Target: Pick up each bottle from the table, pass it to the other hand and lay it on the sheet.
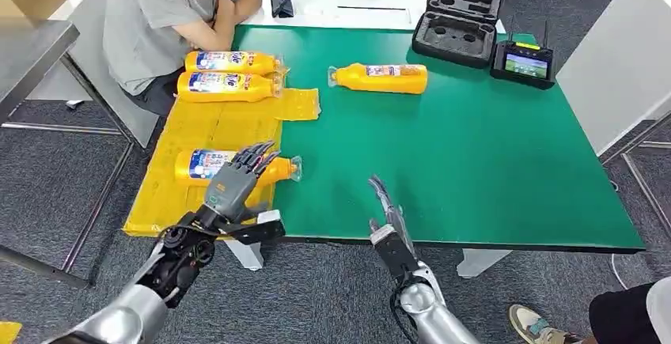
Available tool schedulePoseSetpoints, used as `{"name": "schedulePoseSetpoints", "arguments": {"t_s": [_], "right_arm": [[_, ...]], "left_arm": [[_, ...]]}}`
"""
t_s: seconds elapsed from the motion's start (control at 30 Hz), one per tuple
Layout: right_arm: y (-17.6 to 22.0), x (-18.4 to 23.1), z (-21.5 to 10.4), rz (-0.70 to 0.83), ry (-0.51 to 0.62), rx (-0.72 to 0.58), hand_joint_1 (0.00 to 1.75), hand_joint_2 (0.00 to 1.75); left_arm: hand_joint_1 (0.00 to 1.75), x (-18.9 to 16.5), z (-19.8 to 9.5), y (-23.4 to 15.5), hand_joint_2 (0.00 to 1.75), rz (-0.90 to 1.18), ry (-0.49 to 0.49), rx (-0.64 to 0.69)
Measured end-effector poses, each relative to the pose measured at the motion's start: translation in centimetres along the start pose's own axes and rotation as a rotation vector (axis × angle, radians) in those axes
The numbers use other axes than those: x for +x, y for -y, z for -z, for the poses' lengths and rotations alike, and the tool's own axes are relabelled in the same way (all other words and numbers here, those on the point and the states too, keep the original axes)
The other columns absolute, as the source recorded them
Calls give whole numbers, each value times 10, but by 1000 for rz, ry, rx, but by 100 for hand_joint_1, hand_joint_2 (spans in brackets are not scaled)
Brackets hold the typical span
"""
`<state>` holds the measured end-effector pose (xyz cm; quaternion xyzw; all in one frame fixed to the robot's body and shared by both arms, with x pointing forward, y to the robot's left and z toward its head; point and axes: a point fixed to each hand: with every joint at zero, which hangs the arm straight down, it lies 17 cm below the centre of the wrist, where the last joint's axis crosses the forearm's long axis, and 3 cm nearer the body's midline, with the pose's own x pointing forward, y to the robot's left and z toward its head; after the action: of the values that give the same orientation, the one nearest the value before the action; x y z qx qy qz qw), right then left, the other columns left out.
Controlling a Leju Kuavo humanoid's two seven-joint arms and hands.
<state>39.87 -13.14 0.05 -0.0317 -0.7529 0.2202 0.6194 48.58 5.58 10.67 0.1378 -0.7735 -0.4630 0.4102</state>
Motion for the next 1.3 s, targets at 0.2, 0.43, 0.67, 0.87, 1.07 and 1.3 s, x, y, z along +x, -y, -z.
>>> {"name": "schedulePoseSetpoints", "arguments": {"t_s": [0.2, 0.43, 0.67, 0.87, 1.07, 1.3], "right_arm": [[12, 13, 3, 2, 35, -58, 0, 0], [20, 52, 7, 52, 121, -142, 0, 0], [30, 65, 4, 89, 138, -204, 0, 0], [36, 67, 2, 101, 138, -232, 0, 0], [46, 66, 3, 101, 131, -280, 0, 0], [89, 69, 3, 55, 127, -448, 0, 0]], "left_arm": [[0, 19, -5, -15, 175, -107, 49, 115], [0, 31, -28, -26, 175, -454, 5, 300], [0, 46, -37, -37, 175, -726, 32, 361], [0, 52, -39, -41, 175, -743, 49, 374], [0, 56, -41, -43, 175, -776, 61, 377], [0, 62, -45, -34, 175, -801, 75, 337]]}}
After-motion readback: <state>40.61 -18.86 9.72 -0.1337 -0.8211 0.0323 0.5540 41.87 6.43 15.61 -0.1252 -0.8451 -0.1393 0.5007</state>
